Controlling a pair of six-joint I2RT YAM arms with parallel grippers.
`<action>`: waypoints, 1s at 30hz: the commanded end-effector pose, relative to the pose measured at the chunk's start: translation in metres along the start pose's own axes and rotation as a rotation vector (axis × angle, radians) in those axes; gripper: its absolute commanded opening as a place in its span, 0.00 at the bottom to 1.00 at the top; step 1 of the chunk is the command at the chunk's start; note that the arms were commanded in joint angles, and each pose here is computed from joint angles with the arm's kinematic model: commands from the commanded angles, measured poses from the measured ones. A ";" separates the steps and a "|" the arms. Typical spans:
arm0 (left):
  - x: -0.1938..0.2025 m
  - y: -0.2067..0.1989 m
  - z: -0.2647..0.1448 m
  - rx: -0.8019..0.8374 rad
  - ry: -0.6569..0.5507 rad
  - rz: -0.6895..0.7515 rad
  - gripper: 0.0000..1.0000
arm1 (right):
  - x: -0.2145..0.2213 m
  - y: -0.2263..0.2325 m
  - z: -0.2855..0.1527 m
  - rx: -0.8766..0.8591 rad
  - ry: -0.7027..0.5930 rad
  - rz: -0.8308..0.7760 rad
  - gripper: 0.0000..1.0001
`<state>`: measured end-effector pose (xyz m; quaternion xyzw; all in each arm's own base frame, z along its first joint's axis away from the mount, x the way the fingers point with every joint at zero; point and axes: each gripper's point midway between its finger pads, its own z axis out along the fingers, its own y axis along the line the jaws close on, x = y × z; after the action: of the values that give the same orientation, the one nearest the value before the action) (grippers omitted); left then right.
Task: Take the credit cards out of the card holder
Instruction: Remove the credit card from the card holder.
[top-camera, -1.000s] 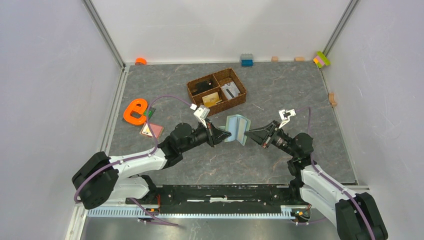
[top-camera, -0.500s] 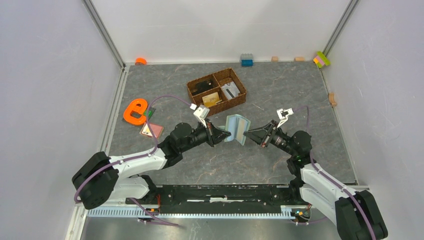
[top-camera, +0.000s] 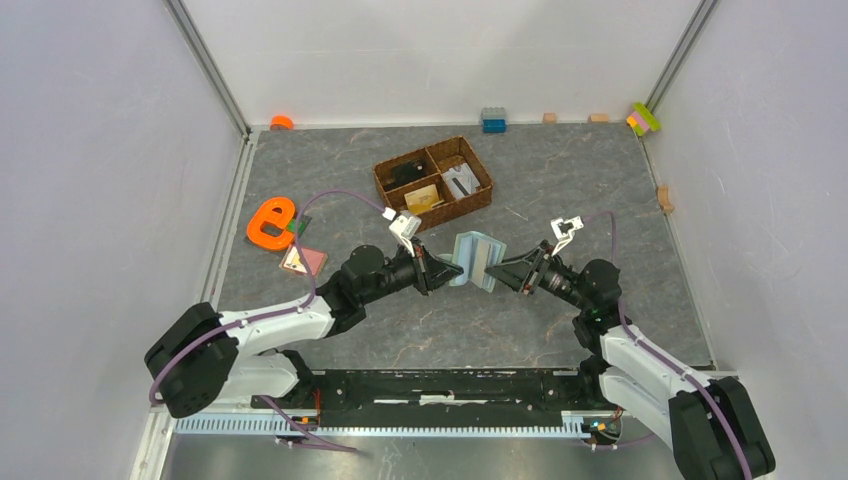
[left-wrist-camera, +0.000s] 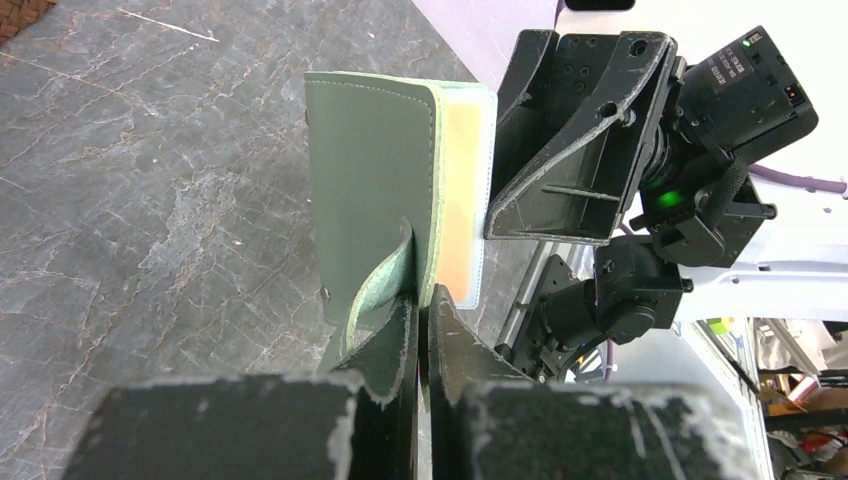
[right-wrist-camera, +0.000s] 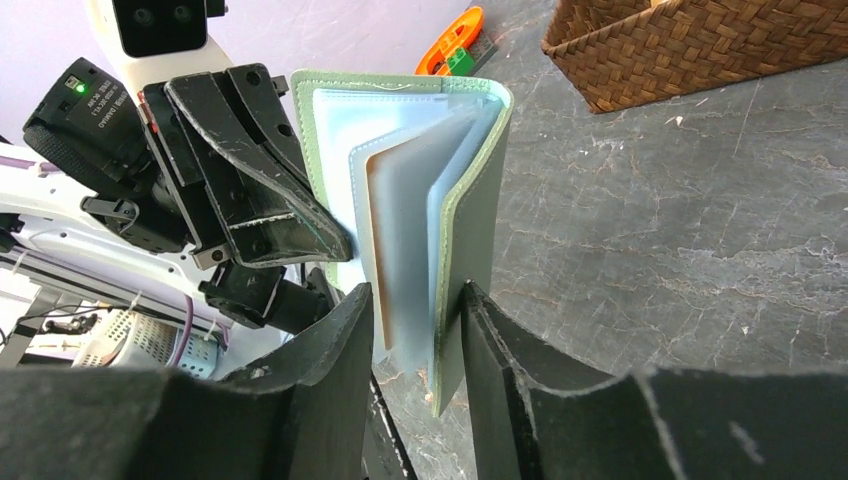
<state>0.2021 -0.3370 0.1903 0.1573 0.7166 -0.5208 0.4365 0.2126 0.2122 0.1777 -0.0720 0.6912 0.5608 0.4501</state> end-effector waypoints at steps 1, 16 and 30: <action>-0.022 -0.031 0.007 0.119 -0.038 0.001 0.02 | -0.013 0.009 0.006 -0.024 -0.022 -0.039 0.44; -0.020 -0.033 0.010 0.134 -0.019 -0.005 0.02 | -0.010 0.011 0.008 -0.034 -0.006 -0.035 0.50; -0.033 -0.007 -0.001 -0.014 -0.087 -0.041 0.02 | -0.011 0.008 0.010 -0.016 0.000 -0.040 0.04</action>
<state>0.2089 -0.3324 0.1877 0.1392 0.7318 -0.5096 0.4306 0.2144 0.2149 0.1723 -0.0725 0.6996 0.5547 0.4447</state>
